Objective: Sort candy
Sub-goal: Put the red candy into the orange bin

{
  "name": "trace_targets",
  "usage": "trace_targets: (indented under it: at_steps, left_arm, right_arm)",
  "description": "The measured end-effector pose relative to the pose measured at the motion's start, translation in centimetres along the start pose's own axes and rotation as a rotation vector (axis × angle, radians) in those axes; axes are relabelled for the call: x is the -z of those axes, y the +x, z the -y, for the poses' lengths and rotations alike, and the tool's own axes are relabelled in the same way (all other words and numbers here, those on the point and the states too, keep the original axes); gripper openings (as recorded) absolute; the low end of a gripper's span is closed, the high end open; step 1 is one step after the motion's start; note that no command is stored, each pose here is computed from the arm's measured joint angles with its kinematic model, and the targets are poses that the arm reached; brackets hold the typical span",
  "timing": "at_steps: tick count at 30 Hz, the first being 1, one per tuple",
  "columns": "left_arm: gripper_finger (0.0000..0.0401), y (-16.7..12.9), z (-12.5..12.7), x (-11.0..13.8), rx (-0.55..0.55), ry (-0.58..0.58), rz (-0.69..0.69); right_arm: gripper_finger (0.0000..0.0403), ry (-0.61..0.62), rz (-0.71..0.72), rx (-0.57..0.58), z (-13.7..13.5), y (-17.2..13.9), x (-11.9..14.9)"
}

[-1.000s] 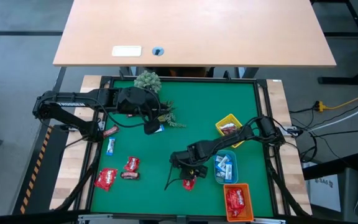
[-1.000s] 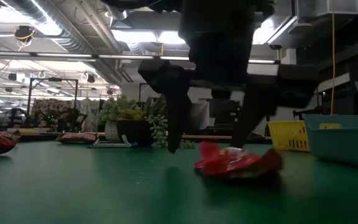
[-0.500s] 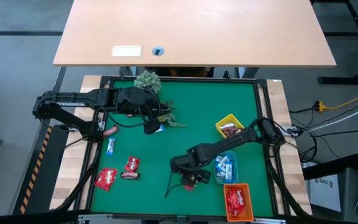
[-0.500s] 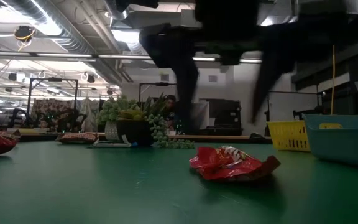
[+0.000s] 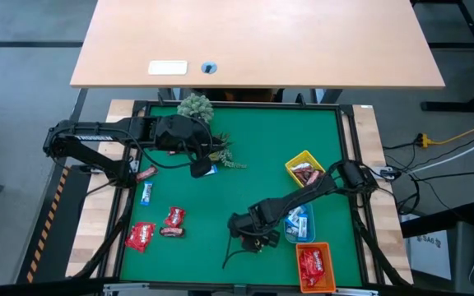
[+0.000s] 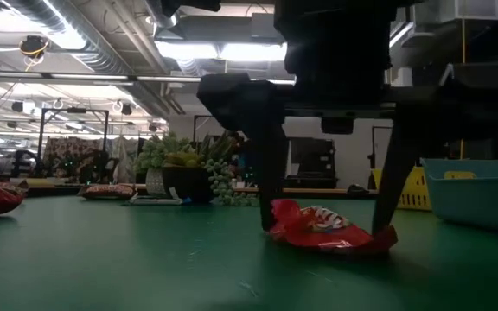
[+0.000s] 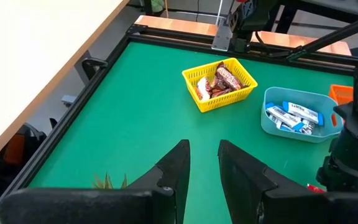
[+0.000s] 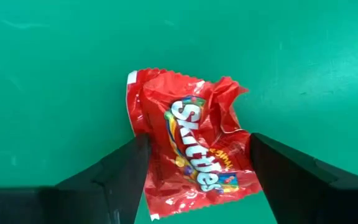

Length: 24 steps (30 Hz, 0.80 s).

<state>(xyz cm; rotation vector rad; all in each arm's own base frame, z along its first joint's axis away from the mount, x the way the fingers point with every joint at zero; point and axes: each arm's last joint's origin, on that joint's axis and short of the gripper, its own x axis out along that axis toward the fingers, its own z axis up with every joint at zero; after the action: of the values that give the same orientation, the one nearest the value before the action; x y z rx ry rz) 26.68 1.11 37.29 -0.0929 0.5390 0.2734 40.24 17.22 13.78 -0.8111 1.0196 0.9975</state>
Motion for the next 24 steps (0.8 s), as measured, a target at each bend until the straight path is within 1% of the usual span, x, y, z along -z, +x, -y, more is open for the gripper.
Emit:
trace_targets:
  at_steps: [2,5,13,17,20,22,24]
  left_arm:
    - [0.0081,0.0,0.0,0.0,0.0,0.0,-0.002]
    - [0.0081,0.0,0.0,0.0,0.001,0.0,-0.002]
    - [0.0081,-0.1,0.2,0.0,0.01,0.004,0.0]
    - [0.0081,-1.2,0.6,0.0,0.035,0.011,0.02]
    - [0.0082,-2.2,0.9,0.1,0.057,0.022,0.026]
    - [0.0082,-3.0,1.2,0.3,0.071,0.032,0.022]
    - [0.0082,-3.7,1.4,0.5,0.086,0.043,0.015]
  right_arm:
    - [0.0271,0.002,-0.001,-0.01,0.0,0.2,0.1]
    - [0.0241,0.001,0.001,-0.009,0.0,0.2,0.1]
    - [0.0119,0.0,0.003,-0.01,0.4,-0.6,-0.6]
    - [0.007,0.007,-0.028,-0.02,0.9,-2.0,-1.3]
    - [0.0065,0.017,-0.054,-0.021,1.2,-3.9,-2.1]
    - [0.0065,0.064,-0.074,-0.038,1.3,-5.3,-2.6]
    - [0.0078,0.126,-0.074,-0.036,1.5,-6.9,-3.2]
